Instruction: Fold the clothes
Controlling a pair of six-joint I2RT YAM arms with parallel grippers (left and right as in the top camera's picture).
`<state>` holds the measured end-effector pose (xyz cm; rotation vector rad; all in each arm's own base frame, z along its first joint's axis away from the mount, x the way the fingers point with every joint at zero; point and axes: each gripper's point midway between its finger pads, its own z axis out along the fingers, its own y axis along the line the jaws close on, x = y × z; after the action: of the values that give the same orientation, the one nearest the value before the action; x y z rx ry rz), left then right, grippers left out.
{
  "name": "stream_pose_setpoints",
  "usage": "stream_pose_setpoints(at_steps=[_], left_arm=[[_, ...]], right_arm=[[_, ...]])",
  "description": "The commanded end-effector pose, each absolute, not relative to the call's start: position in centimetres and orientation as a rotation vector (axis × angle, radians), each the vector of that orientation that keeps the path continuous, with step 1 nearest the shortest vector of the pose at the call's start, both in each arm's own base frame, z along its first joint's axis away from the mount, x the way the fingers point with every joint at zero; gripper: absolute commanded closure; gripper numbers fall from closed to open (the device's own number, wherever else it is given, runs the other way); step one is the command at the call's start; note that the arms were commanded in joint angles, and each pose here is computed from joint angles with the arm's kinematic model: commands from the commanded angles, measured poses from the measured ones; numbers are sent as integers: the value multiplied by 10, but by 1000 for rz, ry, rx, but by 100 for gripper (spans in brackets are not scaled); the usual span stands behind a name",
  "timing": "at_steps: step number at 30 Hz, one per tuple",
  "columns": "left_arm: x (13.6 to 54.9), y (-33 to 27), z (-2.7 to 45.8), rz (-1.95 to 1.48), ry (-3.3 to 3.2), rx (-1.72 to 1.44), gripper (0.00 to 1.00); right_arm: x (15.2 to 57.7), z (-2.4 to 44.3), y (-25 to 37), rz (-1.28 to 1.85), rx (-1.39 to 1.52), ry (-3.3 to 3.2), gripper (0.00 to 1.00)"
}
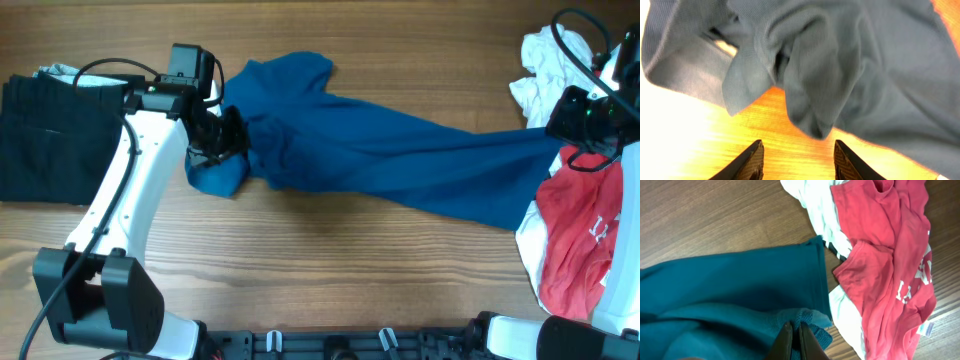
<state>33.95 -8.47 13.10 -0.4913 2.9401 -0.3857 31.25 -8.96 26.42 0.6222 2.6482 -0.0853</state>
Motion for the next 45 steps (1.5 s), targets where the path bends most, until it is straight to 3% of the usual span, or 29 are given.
stream_pose_setpoints(at_steps=[1,7,19,26,30,32,34,38,41,45], left_arm=[[312,-92,103,-269,3049,-140,55],[328,-102,91,-71,2938,173,49],[336,-117,79,-100,2877,227,51],[339,-127,66,-169,2899,238,63],[335,-128,57,-159,2933,247,79],[331,-127,56,-154,2950,248,96],[323,-124,58,-146,2976,243,96],[323,-125,128,-208,2872,197,96],[326,-106,242,-269,2605,116,96],[302,-50,360,-305,2243,-86,96]], right_arm=[[314,259,-90,-85,609,2666,96],[314,259,-90,-85,608,2666,96],[314,259,-90,-85,609,2667,96],[313,259,-90,-85,609,2670,96],[313,259,-90,-85,609,2670,96],[313,259,-90,-85,609,2670,96],[313,259,-90,-85,609,2670,96],[313,260,-90,-84,611,2664,96],[309,276,-89,-76,634,2608,96],[293,332,-85,-76,596,2432,96]])
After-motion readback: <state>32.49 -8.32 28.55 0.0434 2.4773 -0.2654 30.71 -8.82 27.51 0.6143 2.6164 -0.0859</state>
